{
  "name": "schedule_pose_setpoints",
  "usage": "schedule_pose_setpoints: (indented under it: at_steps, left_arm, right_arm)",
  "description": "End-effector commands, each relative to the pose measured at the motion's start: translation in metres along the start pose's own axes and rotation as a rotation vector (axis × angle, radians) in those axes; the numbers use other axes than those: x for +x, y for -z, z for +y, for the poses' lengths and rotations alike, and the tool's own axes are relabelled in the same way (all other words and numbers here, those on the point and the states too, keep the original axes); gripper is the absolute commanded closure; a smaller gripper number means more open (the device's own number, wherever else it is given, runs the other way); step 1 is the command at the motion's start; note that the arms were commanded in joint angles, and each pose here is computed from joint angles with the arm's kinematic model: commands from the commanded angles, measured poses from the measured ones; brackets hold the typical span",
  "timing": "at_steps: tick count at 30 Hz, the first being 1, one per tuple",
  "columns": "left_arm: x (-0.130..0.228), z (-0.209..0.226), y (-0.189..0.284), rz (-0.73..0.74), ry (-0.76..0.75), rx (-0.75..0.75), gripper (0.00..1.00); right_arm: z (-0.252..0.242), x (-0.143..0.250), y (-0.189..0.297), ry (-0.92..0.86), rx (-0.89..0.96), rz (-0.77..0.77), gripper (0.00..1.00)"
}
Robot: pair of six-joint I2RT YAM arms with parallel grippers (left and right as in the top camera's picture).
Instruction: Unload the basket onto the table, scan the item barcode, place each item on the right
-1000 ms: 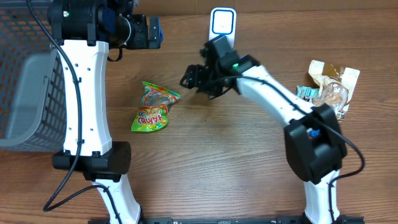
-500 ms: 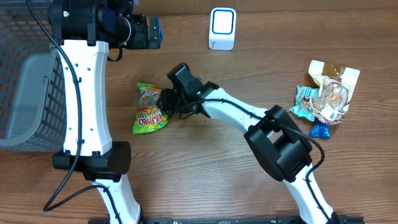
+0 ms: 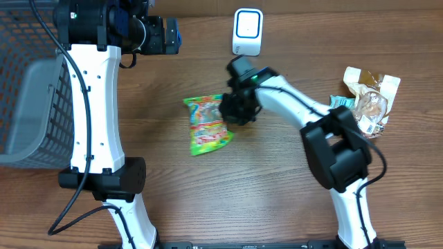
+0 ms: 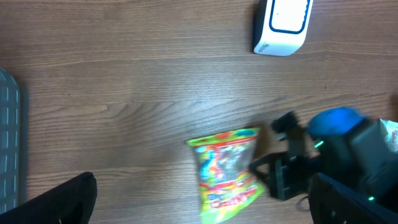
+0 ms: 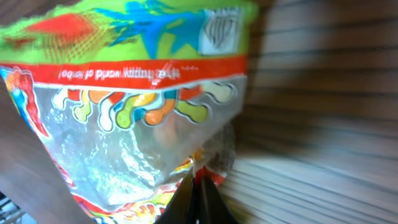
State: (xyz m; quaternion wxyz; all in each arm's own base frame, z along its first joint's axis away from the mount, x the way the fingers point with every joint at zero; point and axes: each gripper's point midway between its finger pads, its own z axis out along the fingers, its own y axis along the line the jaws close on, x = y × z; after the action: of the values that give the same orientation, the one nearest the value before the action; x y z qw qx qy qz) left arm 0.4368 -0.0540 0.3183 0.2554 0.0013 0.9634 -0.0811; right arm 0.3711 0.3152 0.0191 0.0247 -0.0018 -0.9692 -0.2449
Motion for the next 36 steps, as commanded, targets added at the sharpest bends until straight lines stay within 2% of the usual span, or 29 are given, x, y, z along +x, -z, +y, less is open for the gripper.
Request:
schedule_pose_setpoints:
  at_steps: [1,4,10,15,20,27,33,36]
  left_arm:
    - [-0.003,0.001,0.0,-0.009,0.016,0.003,0.0]
    - [-0.003,0.001,0.0,-0.009,0.016,0.003,0.0]
    - [-0.003,0.001,0.0,-0.009,0.016,0.003,0.0]
    - [-0.003,0.001,0.0,-0.009,0.016,0.003,0.0]
    - [-0.003,0.001,0.0,-0.009,0.016,0.003,0.0]
    - [-0.003,0.001,0.0,-0.009,0.016,0.003,0.0]
    - [-0.003,0.001,0.0,-0.009,0.016,0.003,0.0]
    - [-0.003,0.001,0.0,-0.009,0.016,0.003,0.0]
  right_arm:
    - [-0.006,-0.002,0.048,0.183,-0.036,-0.006,0.74]
    - [-0.016,-0.01,0.071,0.296,-0.025,-0.018,0.54]
    - [0.0,-0.027,0.107,0.427,0.118,-0.162,0.38]
    - [0.036,-0.015,0.083,0.516,0.161,-0.214,0.37]
    - [0.053,-0.019,0.058,0.468,0.325,-0.381,0.27]
    - [0.029,-0.008,0.011,0.383,0.385,-0.297,0.24]
    - [0.03,-0.01,0.004,0.327,0.364,-0.309,0.22]
    - [0.028,-0.008,-0.017,0.326,0.335,-0.268,0.22]
